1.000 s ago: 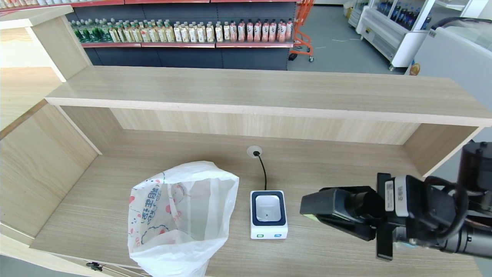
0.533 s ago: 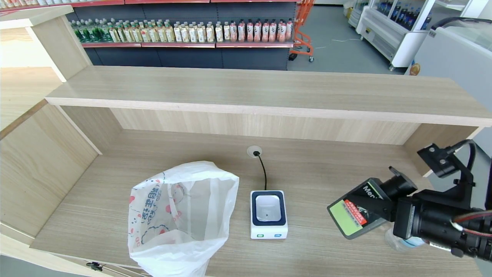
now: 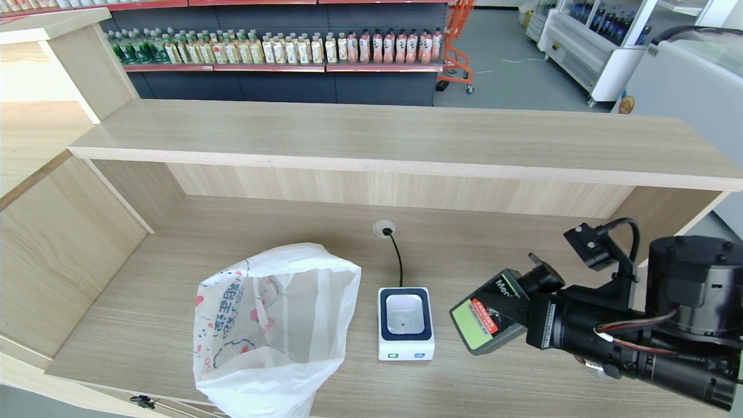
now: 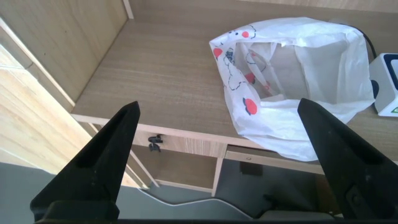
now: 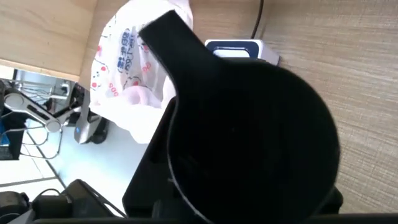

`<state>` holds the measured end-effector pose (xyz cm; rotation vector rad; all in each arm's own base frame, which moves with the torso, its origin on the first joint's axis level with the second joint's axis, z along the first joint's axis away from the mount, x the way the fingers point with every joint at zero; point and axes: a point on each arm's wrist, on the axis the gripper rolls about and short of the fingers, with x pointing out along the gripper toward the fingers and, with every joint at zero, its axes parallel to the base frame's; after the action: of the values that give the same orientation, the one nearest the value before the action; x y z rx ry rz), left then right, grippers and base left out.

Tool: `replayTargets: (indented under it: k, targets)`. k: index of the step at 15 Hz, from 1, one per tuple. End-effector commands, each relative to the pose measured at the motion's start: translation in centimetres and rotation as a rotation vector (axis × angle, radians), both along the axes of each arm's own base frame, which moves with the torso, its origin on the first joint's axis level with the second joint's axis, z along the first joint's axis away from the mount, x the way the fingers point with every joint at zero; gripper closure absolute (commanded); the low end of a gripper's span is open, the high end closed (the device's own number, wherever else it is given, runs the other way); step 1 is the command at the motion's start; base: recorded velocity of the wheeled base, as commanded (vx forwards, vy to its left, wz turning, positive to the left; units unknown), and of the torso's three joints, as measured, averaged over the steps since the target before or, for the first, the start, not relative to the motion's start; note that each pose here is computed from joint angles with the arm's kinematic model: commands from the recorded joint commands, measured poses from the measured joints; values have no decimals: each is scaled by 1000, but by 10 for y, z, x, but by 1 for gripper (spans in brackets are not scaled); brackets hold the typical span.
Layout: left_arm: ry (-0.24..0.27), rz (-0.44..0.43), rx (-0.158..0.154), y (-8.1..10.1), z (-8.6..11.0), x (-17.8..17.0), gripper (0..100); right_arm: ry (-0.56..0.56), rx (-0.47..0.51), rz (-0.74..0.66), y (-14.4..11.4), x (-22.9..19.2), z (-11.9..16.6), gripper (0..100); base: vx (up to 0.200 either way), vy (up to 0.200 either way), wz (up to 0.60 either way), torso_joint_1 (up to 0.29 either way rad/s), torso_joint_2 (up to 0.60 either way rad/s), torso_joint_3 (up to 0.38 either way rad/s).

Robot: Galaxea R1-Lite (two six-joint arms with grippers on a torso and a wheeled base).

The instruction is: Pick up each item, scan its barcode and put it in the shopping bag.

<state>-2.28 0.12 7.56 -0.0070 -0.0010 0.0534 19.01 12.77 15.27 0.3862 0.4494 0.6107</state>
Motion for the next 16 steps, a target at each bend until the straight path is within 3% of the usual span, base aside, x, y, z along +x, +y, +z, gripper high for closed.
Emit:
replayTargets:
  k: [1, 16]
  targets:
    - [-1, 0, 1, 0, 0, 0, 0, 44, -32, 8, 7, 8, -14, 100, 0, 0, 0, 0, 0, 0]
    - [-1, 0, -1, 0, 0, 0, 0, 32, -31, 55, 61, 60, -46, 100, 0, 0, 0, 0, 0, 0]
